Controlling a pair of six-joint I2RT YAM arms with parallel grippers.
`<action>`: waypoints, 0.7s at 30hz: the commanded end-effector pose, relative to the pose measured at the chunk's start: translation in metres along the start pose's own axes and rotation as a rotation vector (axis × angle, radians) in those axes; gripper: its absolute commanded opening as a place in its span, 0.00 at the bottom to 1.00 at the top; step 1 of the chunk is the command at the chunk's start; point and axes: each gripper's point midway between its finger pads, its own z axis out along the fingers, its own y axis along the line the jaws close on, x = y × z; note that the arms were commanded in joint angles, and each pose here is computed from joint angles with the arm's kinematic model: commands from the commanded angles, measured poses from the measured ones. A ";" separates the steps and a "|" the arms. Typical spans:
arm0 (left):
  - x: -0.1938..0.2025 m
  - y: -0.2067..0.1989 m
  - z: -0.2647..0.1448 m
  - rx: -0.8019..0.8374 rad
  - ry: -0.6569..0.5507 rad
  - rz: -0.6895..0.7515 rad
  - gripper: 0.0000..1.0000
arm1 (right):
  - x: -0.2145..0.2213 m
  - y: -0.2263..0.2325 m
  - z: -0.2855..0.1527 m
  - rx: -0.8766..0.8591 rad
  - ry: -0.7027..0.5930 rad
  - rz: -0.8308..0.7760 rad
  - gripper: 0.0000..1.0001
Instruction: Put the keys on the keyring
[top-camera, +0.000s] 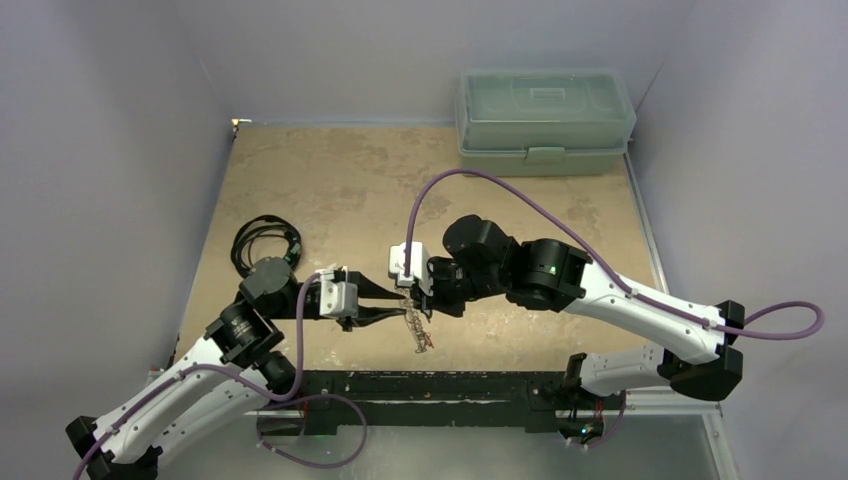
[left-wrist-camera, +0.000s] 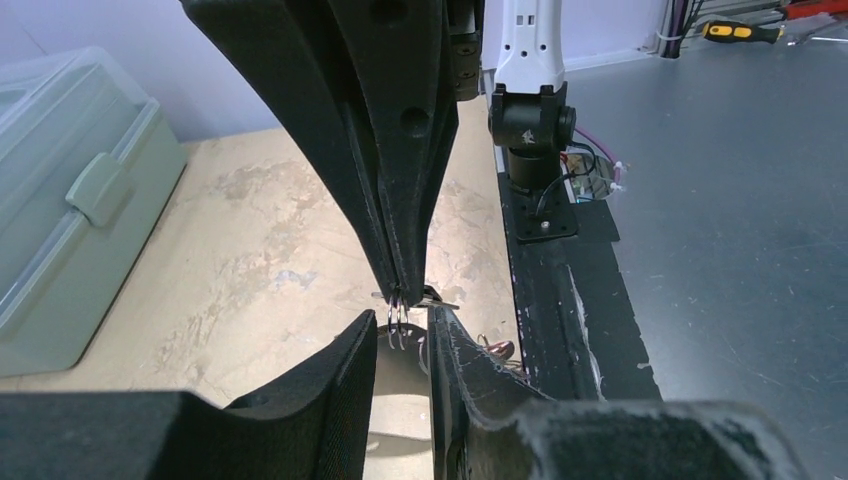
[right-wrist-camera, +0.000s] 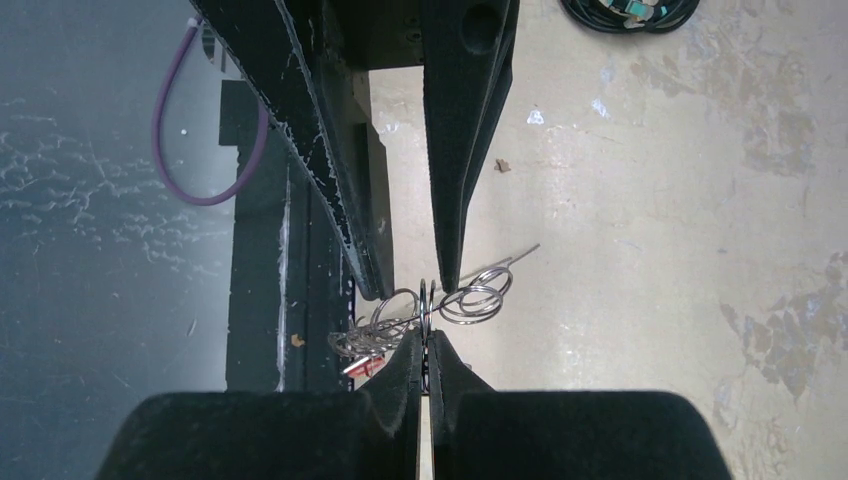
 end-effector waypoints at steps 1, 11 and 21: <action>-0.005 -0.005 0.003 0.033 -0.032 -0.006 0.24 | -0.027 -0.007 -0.015 0.046 -0.105 -0.040 0.00; -0.005 -0.004 0.006 0.037 -0.043 -0.015 0.23 | -0.030 -0.007 -0.015 0.047 -0.122 -0.050 0.00; -0.004 -0.001 0.006 0.012 -0.053 -0.010 0.26 | -0.034 -0.006 -0.019 0.052 -0.160 -0.058 0.00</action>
